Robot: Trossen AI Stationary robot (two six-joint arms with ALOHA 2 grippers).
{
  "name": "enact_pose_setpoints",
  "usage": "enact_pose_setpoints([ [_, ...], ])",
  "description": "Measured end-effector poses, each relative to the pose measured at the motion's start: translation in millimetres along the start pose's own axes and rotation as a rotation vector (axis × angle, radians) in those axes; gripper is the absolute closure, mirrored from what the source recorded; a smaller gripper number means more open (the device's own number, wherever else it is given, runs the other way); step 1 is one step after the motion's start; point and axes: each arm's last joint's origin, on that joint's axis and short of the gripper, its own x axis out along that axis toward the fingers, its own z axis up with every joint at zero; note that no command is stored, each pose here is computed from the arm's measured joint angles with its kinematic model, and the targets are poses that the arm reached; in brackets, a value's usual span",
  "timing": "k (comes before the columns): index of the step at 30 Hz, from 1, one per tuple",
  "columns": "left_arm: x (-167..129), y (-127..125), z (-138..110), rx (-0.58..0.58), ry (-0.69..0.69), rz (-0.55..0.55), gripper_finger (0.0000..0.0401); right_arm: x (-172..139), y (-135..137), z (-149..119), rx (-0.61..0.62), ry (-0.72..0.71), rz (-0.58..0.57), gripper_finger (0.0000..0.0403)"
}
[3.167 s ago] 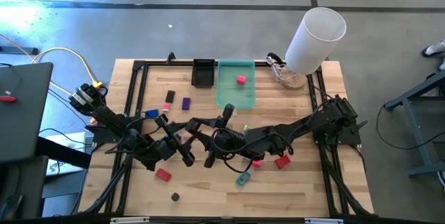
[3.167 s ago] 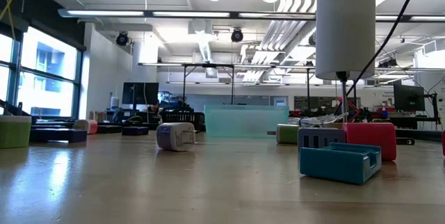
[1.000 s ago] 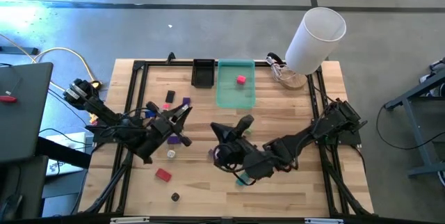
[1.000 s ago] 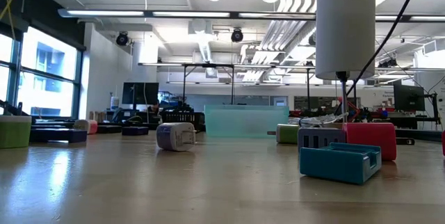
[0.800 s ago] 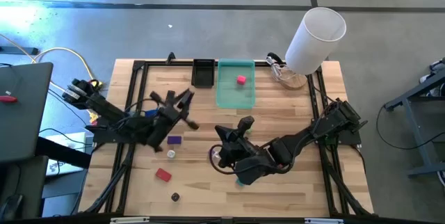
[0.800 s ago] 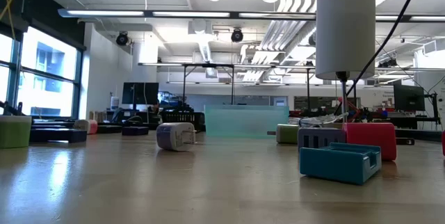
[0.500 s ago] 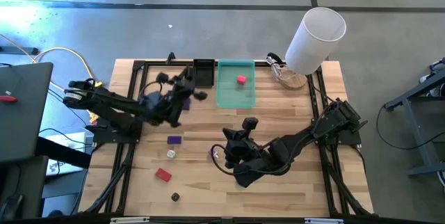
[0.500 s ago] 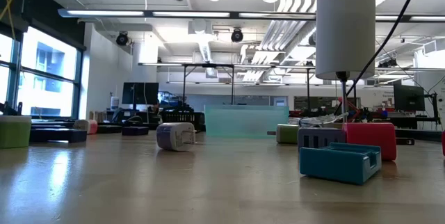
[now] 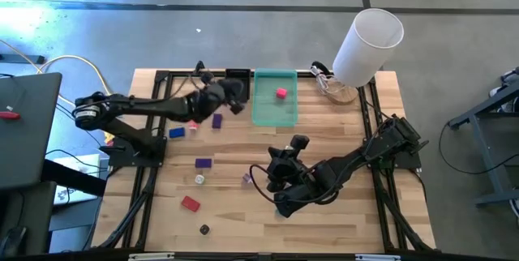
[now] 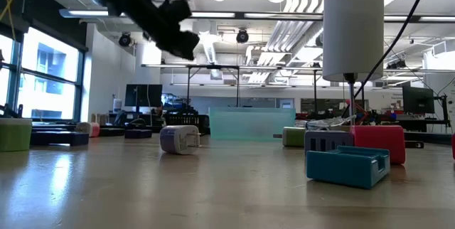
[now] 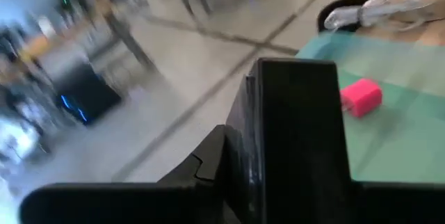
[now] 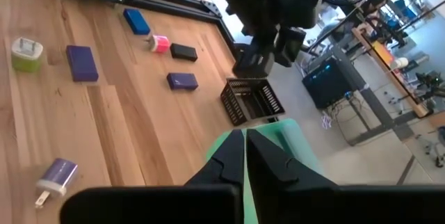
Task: Pick & Place Office items
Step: Put the bottom black digital clock into the black bin
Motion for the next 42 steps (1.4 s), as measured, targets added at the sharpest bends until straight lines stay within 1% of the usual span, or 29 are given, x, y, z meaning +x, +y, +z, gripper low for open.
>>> enact_pose_setpoints([
  [1, 5.2, 7.6, -3.4, -0.041, 0.031, -0.031, 0.0344, 0.0, -0.2, -0.5, 0.000, 0.002, -0.001, 0.0399],
  [4, 23.1, 30.3, -11.9, -0.208, 0.098, -0.209, 0.0344, 0.0, -0.4, -0.9, 0.000, 0.005, -0.002, 0.0400],
  [5, 28.6, 39.1, -14.8, -0.268, 0.126, -0.251, 0.0344, 0.0, -0.4, -0.9, 0.001, 0.005, -0.002, 0.0400],
  [6, 34.4, 47.6, -16.4, -0.338, 0.141, -0.265, 0.0344, 0.0, -0.4, -0.8, 0.001, 0.005, -0.002, 0.0400],
  [8, 41.6, 61.8, -19.0, -0.462, 0.157, -0.258, 0.0344, 0.0, -0.4, -0.8, 0.001, 0.005, -0.002, 0.0400],
  [10, 46.6, 71.0, -22.3, -0.510, 0.170, -0.243, 0.0344, 0.0, -0.4, -0.8, 0.001, 0.004, -0.003, 0.0400],
  [14, 49.9, 69.3, -24.5, -0.516, 0.178, -0.261, 0.0344, 0.0, -0.6, -0.7, 0.001, 0.001, -0.009, 0.0400],
  [17, 56.7, 61.3, -29.5, -0.505, 0.198, -0.268, 0.0344, 0.0, -0.6, -0.8, 0.001, 0.001, -0.009, 0.0400],
  [19, 63.8, 56.7, -35.6, -0.500, 0.219, -0.250, 0.0344, 0.0, -0.6, -0.7, 0.001, 0.001, -0.010, 0.0400],
  [24, 82.1, 49.6, -43.9, -0.538, 0.256, -0.224, 0.0344, 0.0, -0.7, -1.0, -0.002, 0.003, -0.009, 0.0400],
  [27, 90.4, 47.6, -45.1, -0.531, 0.272, -0.175, 0.0344, 0.0, -0.3, -1.2, -0.003, 0.010, 0.004, 0.0400],
  [29, 95.2, 42.8, -46.5, -0.508, 0.316, -0.152, 0.0344, 0.0, -0.3, -1.2, -0.006, 0.010, 0.004, 0.0400],
  [36, 108.3, 28.7, -36.8, -0.428, 0.473, -0.105, 0.0344, 0.3, -0.6, -1.4, -0.009, 0.011, 0.003, 0.0401],
  [40, 111.1, 26.8, -31.9, -0.446, 0.483, -0.098, 0.0343, 0.0, -0.6, -1.7, -0.013, 0.012, 0.003, 0.0401],
  [42, 111.1, 29.8, -34.9, -0.450, 0.505, -0.058, 0.0342, -0.4, -0.4, -1.8, -0.013, 0.012, 0.004, 0.0401],
])
